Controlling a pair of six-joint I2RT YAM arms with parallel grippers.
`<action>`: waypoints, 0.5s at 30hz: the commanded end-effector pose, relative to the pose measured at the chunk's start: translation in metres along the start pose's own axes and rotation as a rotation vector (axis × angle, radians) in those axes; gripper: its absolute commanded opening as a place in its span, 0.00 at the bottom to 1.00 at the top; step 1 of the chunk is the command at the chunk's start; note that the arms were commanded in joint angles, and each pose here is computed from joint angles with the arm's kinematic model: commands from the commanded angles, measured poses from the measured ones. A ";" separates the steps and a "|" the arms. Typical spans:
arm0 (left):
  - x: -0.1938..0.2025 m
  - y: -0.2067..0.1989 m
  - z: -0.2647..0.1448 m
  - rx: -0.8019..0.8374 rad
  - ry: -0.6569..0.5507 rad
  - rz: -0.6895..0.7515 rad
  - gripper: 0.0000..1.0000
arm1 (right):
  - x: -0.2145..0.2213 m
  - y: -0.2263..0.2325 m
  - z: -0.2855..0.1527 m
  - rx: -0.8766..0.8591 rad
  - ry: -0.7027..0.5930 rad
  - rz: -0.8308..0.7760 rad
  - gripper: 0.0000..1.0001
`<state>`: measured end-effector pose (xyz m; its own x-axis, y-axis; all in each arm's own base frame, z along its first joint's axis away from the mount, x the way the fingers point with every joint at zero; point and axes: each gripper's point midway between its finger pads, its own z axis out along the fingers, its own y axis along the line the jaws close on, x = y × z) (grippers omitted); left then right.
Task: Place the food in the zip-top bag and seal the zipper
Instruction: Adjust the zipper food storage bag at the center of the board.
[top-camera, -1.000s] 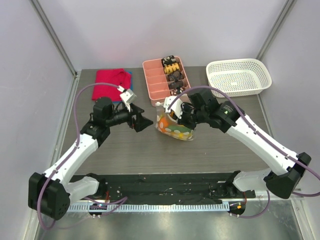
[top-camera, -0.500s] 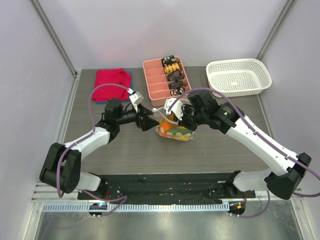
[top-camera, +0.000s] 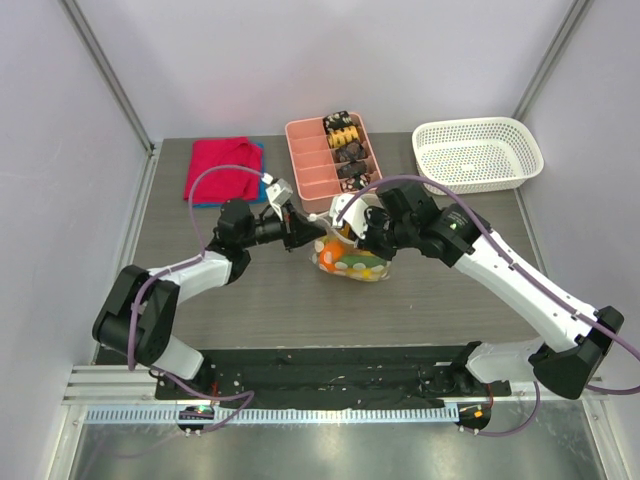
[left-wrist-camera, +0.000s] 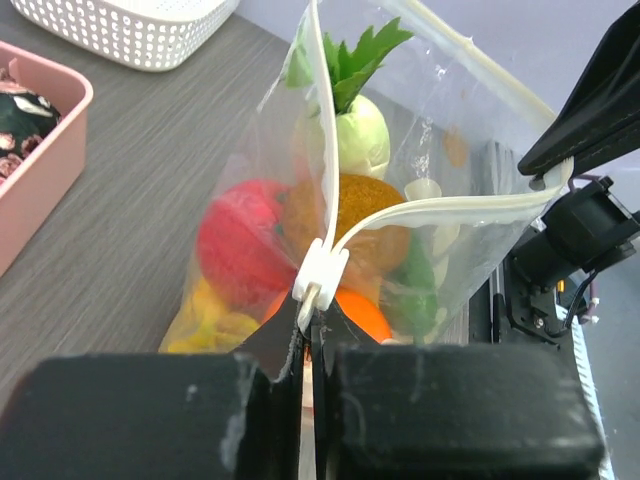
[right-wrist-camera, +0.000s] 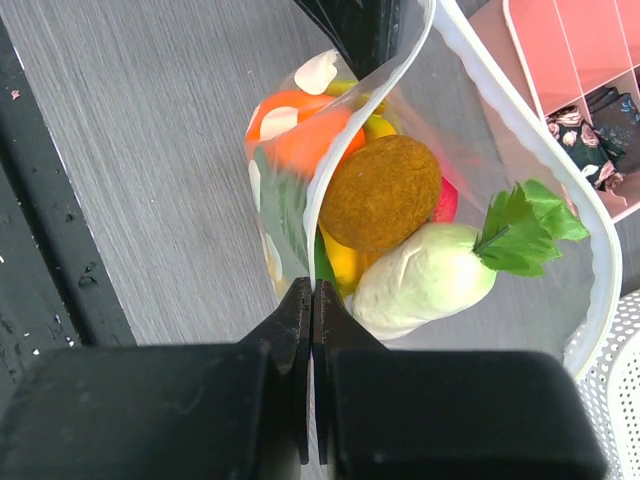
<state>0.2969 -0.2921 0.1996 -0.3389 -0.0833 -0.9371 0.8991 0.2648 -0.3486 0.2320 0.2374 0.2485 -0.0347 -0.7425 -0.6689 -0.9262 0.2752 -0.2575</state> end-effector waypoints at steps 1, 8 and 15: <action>-0.029 -0.009 0.005 0.041 -0.086 0.083 0.00 | -0.018 -0.014 -0.013 0.061 -0.049 -0.016 0.01; -0.035 -0.025 -0.003 0.102 -0.063 0.004 0.00 | -0.018 -0.026 -0.007 0.084 -0.017 0.032 0.01; -0.042 -0.021 -0.017 0.058 -0.061 -0.040 0.00 | -0.017 -0.027 -0.009 0.087 0.000 0.037 0.20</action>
<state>0.2896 -0.2856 0.2146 -0.4130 -0.1199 -0.9028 0.8752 0.2218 -0.4299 0.2485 0.2360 0.2502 -0.0822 -0.7569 -0.6484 -0.9090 0.3236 -0.2626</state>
